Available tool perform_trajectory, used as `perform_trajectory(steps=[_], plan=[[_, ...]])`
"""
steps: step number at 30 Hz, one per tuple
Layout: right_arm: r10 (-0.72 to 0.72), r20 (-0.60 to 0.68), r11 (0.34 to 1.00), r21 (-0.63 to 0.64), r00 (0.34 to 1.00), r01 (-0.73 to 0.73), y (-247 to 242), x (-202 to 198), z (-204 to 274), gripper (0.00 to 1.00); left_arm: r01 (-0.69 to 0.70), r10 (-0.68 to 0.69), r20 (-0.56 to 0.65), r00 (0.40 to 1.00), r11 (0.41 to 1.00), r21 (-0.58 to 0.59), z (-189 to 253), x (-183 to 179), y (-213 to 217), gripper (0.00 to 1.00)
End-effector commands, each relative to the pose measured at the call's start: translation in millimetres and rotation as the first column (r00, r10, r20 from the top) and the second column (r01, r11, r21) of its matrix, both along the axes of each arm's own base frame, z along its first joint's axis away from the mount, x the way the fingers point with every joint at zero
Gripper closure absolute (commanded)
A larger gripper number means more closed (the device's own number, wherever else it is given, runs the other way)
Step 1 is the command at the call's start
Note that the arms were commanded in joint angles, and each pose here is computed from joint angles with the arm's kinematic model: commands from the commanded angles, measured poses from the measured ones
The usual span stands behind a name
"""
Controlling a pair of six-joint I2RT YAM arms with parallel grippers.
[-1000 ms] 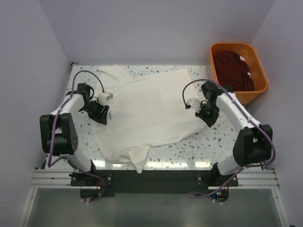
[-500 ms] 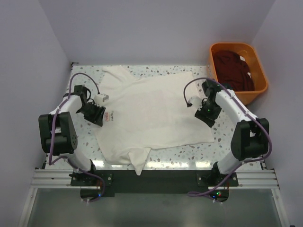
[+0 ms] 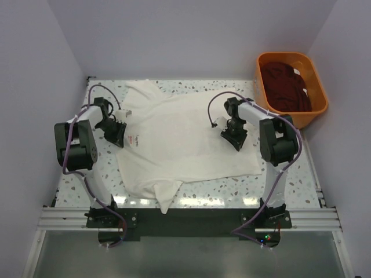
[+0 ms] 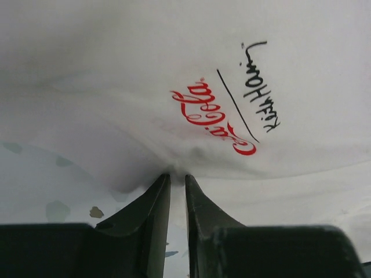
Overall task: Fold and stack the t-shirts
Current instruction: Flatten the tshirt out
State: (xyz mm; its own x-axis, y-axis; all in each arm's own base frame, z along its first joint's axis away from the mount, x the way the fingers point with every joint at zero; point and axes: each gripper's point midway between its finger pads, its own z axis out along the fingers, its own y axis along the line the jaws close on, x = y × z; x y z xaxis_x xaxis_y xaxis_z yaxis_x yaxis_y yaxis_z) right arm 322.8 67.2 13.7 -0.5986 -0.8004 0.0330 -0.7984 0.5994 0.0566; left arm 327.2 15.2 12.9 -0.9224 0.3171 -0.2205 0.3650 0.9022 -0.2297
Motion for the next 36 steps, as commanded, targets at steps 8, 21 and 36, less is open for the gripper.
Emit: perform_trajectory(steps=[8, 21, 36], plan=[[-0.09, 0.337, 0.985, -0.112, 0.937, 0.135, -9, 152, -14, 0.79, -0.065, 0.067, 0.181, 0.981, 0.998, -0.021, -18, 134, 17, 0.81], [0.068, 0.294, 0.914, 0.364, 0.953, -0.177, 148, 19, 117, 0.55, 0.341, -0.182, 0.524, 0.832, 0.913, -0.225, 125, 30, -46, 0.46], [0.525, 0.364, 0.725, 0.282, 0.769, -0.628, 324, -109, 71, 0.57, 0.144, 0.07, 0.415, 0.907, 0.874, -0.464, 127, -25, -41, 0.44]])
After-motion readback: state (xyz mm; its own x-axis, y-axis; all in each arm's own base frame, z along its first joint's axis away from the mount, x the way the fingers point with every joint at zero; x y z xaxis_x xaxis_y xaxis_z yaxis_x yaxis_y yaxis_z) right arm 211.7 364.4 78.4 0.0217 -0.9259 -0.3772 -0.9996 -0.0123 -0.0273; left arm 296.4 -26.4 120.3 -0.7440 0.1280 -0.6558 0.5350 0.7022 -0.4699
